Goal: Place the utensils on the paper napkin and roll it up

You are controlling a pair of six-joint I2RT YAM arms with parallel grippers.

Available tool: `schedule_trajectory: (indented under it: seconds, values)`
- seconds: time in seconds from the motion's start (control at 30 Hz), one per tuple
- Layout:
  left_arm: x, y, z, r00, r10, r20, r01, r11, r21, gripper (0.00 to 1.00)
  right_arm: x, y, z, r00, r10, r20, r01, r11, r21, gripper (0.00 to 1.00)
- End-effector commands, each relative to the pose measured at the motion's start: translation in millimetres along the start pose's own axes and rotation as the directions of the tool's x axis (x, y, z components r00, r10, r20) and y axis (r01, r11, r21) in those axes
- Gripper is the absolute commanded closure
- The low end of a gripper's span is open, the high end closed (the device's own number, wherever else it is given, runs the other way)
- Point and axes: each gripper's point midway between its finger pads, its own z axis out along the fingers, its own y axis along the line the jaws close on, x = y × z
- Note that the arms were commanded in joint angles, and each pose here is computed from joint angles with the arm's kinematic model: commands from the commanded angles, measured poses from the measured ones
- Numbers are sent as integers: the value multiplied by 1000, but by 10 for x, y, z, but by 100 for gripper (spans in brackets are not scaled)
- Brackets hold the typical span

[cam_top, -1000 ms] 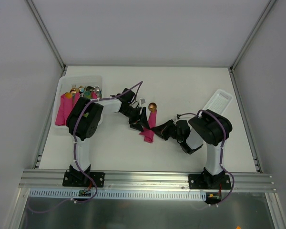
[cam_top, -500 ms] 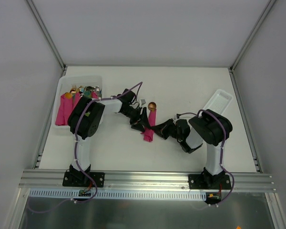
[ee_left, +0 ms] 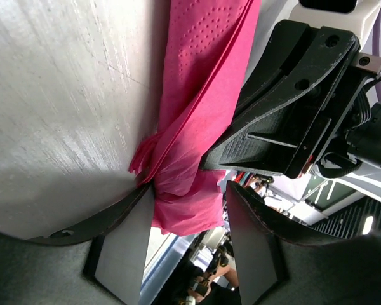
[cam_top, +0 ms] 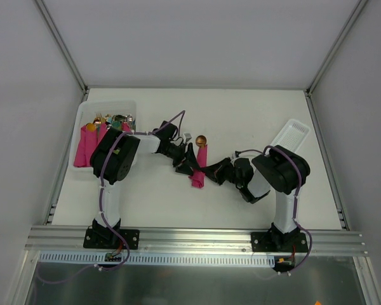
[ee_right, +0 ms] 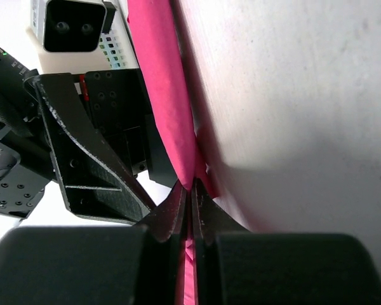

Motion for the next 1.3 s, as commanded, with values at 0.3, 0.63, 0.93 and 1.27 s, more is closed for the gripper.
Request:
schedule_trajectory:
  seconds: [0.3,0.63,0.93,1.27]
  values:
    - [41,-240,-12,999,-43,-12,44,983,179,64,-19,393,31,1000,25,-2,-25,987,-161,100]
    - [41,-228,-1,999,-39,-13,41,979,199,93,8,291,74,999,26,-23,-29,990,-137,100]
    - [77,-201,-26,1000,-14,-22,18,979,205,100,74,249,167,996,22,-88,-34,991,-129,93]
    - [114,-132,-55,1000,13,-28,-7,984,180,100,55,123,202,995,34,-96,-43,994,-100,93]
